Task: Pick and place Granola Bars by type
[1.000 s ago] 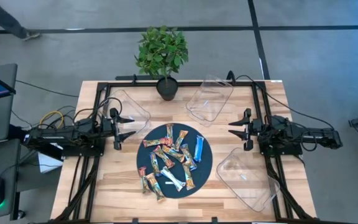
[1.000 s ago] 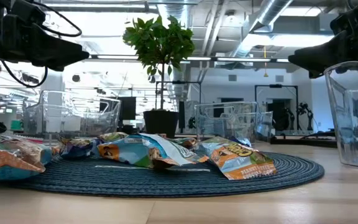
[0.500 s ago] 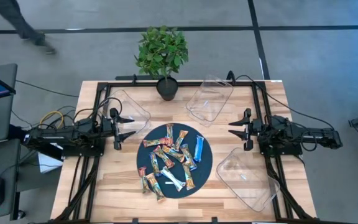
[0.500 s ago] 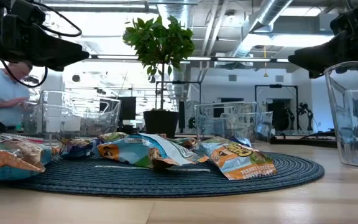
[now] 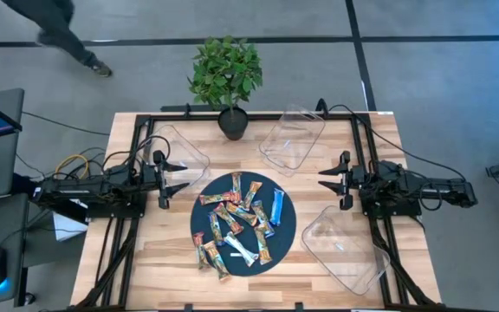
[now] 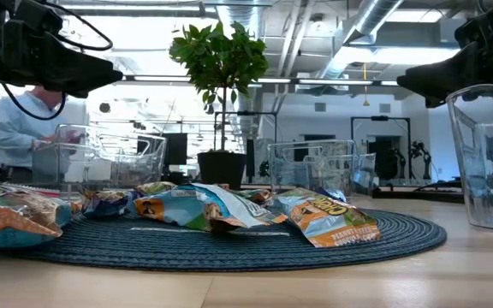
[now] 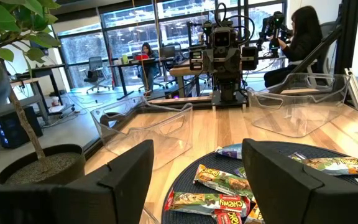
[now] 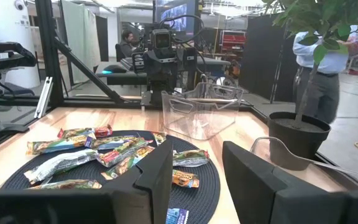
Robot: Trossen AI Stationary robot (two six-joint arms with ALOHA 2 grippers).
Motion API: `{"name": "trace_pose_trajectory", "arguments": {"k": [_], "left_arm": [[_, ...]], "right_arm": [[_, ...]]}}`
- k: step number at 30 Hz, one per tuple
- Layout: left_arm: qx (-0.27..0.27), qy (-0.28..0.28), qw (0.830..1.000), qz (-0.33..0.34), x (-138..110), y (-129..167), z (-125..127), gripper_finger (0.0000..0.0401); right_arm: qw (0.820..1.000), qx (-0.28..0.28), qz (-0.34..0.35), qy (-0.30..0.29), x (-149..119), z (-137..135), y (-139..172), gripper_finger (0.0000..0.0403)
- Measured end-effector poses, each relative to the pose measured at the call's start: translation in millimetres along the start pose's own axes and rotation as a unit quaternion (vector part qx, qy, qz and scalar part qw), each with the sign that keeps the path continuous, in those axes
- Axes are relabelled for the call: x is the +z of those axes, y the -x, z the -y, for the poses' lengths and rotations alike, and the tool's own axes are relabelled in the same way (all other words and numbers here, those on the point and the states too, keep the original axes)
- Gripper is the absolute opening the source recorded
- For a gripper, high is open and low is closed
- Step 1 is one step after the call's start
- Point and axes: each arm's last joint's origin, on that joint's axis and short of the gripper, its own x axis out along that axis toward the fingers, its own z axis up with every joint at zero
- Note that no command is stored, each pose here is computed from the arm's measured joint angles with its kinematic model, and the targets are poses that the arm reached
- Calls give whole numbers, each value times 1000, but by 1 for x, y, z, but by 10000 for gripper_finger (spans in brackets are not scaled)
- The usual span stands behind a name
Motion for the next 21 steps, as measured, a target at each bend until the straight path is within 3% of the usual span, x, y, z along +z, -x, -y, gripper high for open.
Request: {"name": "trace_pose_trajectory", "arguments": {"k": [18, 21], "left_arm": [[0, 0, 1000, 0, 0, 0, 0, 240], [1, 1, 1000, 3, 1, 0, 0, 240]], "right_arm": [[1000, 0, 1, 0, 0, 0, 0, 134], [998, 1, 8, -61, 2, 0, 0, 134]]}}
